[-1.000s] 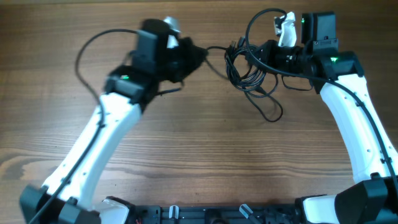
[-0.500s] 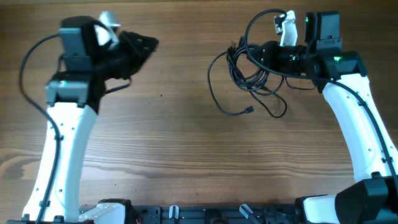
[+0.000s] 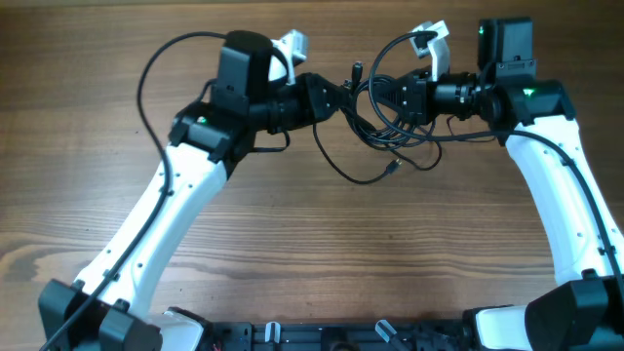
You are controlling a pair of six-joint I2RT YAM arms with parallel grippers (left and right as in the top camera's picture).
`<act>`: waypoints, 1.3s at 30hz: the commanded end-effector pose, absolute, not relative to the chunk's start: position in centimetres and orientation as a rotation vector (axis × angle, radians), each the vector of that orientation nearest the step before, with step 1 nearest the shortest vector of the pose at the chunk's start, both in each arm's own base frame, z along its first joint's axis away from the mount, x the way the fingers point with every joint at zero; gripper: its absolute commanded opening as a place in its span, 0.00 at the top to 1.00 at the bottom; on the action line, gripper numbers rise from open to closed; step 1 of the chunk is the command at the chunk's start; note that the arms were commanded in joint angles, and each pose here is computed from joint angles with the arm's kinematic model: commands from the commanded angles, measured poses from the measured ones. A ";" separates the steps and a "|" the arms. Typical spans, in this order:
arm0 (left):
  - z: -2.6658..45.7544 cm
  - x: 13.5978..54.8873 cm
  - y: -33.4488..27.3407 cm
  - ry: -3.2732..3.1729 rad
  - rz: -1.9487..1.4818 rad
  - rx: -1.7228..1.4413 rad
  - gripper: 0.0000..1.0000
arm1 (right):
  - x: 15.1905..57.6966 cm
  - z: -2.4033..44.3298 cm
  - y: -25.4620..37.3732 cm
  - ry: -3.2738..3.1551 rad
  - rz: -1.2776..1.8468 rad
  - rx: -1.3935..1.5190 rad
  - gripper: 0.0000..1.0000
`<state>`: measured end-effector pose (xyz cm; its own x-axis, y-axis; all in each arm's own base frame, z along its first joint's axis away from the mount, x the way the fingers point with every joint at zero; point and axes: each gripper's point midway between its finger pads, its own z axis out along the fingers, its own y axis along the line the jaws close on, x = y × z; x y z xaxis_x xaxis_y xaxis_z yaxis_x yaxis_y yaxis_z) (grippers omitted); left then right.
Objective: Untangle cables
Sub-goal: 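Hold coil between both grippers and spread the loops apart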
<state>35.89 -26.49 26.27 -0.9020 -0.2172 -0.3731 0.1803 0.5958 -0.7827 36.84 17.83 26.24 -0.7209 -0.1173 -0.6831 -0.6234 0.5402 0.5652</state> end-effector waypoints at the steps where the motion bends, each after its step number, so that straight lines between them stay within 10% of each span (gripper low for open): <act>1: 26.5 36.2 -27.1 2.378 -1.238 -0.007 0.72 | 36.7 27.4 18.2 2.157 1.179 -0.602 0.96; 25: 32.9 38.0 -30.7 2.059 -1.340 0.042 0.89 | 35.1 23.6 18.4 2.339 1.114 -0.580 0.96; 39: 35.5 41.5 -22.3 1.949 -1.137 -0.067 0.92 | 36.3 20.4 15.0 2.574 0.843 -0.260 0.96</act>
<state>43.03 -23.35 31.09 -0.6794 -0.4583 -0.5730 0.2282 0.6102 -0.7587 35.08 16.76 21.94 -0.8575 -0.1319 -0.4972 -0.4379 0.6944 0.5711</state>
